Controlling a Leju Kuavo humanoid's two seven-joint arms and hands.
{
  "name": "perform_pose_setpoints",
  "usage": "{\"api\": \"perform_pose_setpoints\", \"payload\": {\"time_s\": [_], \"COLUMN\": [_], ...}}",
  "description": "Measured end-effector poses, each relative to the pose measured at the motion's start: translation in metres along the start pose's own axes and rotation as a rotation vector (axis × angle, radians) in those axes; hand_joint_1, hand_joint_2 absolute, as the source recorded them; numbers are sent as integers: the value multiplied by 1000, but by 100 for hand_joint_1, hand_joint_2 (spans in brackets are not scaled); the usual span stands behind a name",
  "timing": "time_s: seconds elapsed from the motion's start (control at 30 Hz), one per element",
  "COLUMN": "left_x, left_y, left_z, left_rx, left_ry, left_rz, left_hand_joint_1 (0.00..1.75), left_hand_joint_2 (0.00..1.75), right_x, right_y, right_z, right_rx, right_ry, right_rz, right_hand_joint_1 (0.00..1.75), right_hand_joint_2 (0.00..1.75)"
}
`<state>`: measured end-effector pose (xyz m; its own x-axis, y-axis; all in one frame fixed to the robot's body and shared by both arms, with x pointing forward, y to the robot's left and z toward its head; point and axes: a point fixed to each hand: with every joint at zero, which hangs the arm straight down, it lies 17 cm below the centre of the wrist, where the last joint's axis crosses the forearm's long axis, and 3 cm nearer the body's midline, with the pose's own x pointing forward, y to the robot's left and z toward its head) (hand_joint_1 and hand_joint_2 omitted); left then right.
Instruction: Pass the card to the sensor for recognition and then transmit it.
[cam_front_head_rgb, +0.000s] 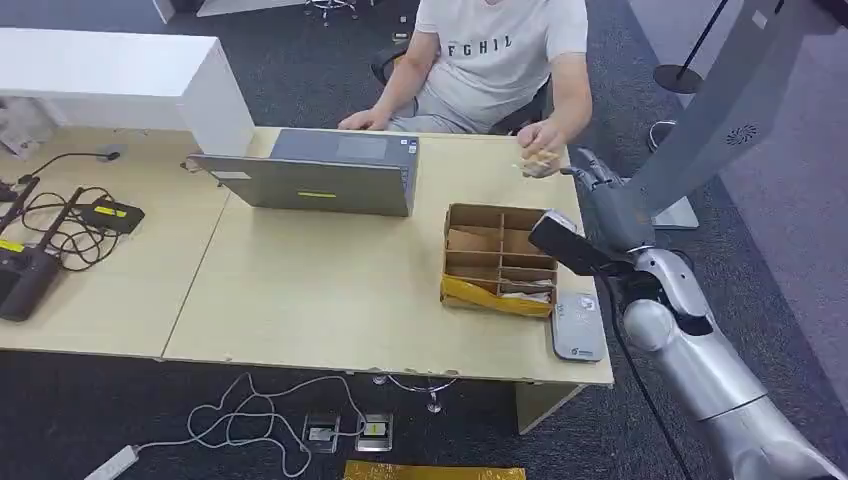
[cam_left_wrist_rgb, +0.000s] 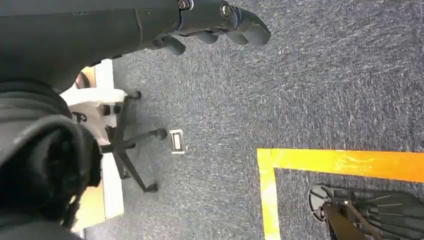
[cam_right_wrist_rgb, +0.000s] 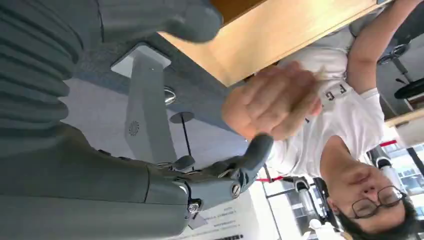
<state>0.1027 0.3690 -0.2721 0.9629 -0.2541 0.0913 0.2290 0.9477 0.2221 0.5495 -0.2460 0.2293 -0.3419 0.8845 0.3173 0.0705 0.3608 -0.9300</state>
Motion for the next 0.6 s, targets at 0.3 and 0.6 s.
{"api": "perform_pose_setpoints", "payload": {"time_s": [0.3,0.6], "left_x": [1,1], "left_y": [0,0], "left_z": [0,0], "left_rx": [-1,2], "left_ry": [-8,-6], "left_rz": [-9,-2], "left_hand_joint_1": [0,0], "left_hand_joint_2": [0,0], "right_x": [-9,-16], "right_y": [-1,-2], "right_z": [5,14], "right_rx": [-1,10], "right_ry": [32,65], "right_rz": [0,19], "right_hand_joint_1": [0,0], "right_hand_joint_2": [175,175]}}
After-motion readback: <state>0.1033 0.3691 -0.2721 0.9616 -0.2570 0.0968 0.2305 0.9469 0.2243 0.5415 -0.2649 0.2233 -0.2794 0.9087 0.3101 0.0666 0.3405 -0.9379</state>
